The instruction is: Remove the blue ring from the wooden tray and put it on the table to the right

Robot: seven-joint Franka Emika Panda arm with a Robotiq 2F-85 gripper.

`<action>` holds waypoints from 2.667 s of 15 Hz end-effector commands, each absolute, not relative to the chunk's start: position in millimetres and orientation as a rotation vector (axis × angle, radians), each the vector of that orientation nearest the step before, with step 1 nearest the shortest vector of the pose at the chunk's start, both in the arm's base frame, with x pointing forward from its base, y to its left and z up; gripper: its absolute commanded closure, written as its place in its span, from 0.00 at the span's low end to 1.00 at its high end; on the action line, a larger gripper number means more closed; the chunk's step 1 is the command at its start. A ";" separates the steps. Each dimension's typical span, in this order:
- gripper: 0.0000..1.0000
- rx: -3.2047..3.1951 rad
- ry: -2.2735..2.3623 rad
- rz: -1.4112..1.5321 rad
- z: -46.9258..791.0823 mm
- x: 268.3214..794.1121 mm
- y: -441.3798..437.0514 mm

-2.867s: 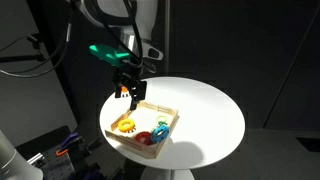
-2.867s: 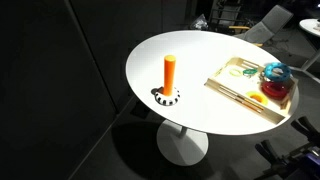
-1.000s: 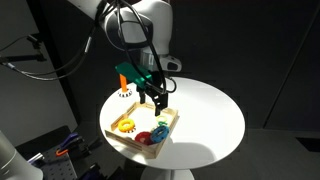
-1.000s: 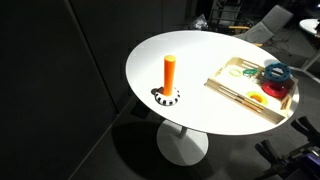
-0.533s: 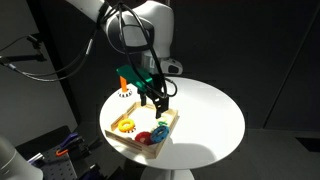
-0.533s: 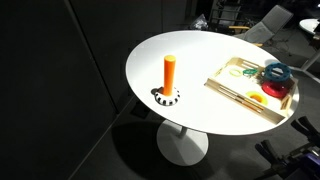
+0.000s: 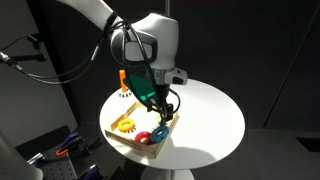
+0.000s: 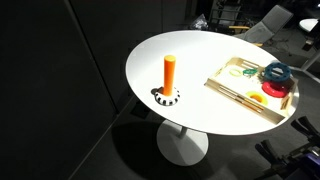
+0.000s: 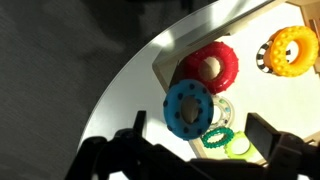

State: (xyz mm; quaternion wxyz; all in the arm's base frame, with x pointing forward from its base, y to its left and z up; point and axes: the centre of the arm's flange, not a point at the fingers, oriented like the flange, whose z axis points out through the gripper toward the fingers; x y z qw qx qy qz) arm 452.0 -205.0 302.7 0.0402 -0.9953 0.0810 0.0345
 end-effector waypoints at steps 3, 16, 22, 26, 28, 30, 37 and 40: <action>0.00 -3.024 0.231 0.008 273.0 457.9 -218.4; 0.00 -3.029 0.161 -0.032 210.5 473.2 -218.9; 0.00 -3.035 0.138 -0.033 196.5 484.1 -219.2; 0.42 -3.030 0.136 -0.021 189.2 490.0 -218.5; 0.60 -3.029 0.136 -0.021 188.8 491.9 -218.3; 0.75 -3.031 0.139 -0.031 192.9 493.1 -218.1; 0.90 -3.023 0.175 -0.126 224.6 494.3 -225.3; 0.90 -3.038 0.229 -0.155 232.1 495.3 -238.9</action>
